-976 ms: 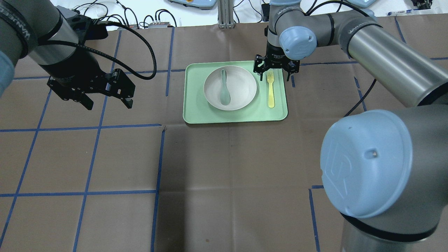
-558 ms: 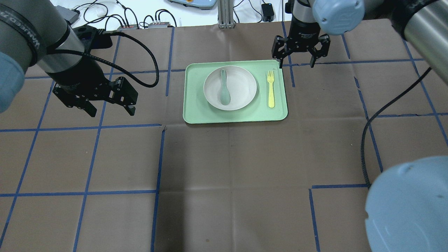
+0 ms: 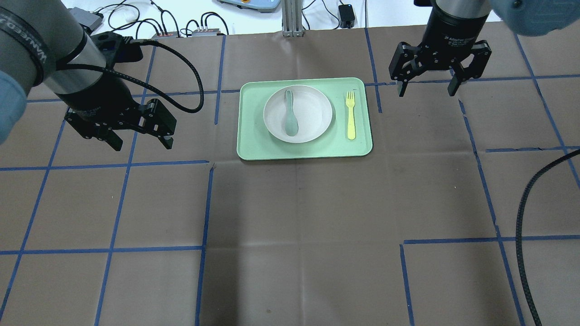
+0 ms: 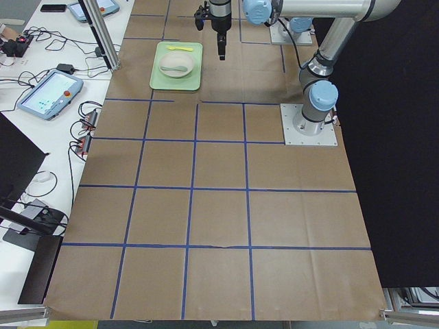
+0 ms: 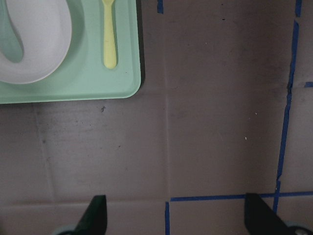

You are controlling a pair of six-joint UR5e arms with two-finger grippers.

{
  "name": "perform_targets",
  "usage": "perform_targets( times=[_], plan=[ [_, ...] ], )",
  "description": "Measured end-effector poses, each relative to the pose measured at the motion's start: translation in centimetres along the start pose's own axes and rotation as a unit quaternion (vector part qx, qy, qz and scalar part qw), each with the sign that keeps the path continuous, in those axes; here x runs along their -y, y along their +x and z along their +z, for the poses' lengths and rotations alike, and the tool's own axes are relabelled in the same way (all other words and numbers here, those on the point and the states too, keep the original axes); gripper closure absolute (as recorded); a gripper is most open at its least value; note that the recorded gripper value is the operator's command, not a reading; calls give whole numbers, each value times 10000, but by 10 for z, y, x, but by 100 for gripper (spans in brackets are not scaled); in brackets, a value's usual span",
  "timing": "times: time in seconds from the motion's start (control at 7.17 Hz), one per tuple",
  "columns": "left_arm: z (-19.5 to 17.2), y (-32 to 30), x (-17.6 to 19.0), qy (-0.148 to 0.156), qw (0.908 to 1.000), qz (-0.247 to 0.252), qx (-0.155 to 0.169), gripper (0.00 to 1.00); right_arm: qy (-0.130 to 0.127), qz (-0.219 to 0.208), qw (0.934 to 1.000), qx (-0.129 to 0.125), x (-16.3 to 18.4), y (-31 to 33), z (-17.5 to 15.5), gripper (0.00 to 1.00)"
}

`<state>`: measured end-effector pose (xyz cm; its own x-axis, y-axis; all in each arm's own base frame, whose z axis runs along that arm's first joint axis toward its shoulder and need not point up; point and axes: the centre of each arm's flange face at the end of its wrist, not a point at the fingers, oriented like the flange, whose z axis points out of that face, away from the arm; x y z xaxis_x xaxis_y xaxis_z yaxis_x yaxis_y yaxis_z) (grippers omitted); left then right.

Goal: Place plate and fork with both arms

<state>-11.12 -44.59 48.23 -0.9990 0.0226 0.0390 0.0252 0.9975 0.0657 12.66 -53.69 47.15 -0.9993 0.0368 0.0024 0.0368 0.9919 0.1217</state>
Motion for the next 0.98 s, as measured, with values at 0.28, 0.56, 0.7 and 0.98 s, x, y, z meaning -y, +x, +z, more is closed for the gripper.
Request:
perform_targets(
  times=[0.28,0.56,0.7,0.98],
  plan=[
    [-8,-3,-5,78,10000,-38,-12,0,-32,53,10000,11,-40,1,3,0],
    [-5,-5,-2,55,10000,-60,-18,0,122,65,9999,3,-57,3,5,0],
    [-5,-5,-1,58,10000,-54,-8,0,170,55,9998,-6,-58,3,5,0],
    [-4,-6,0,47,10000,-47,2,0,196,44,9998,-11,-58,4,6,0]
  ],
)
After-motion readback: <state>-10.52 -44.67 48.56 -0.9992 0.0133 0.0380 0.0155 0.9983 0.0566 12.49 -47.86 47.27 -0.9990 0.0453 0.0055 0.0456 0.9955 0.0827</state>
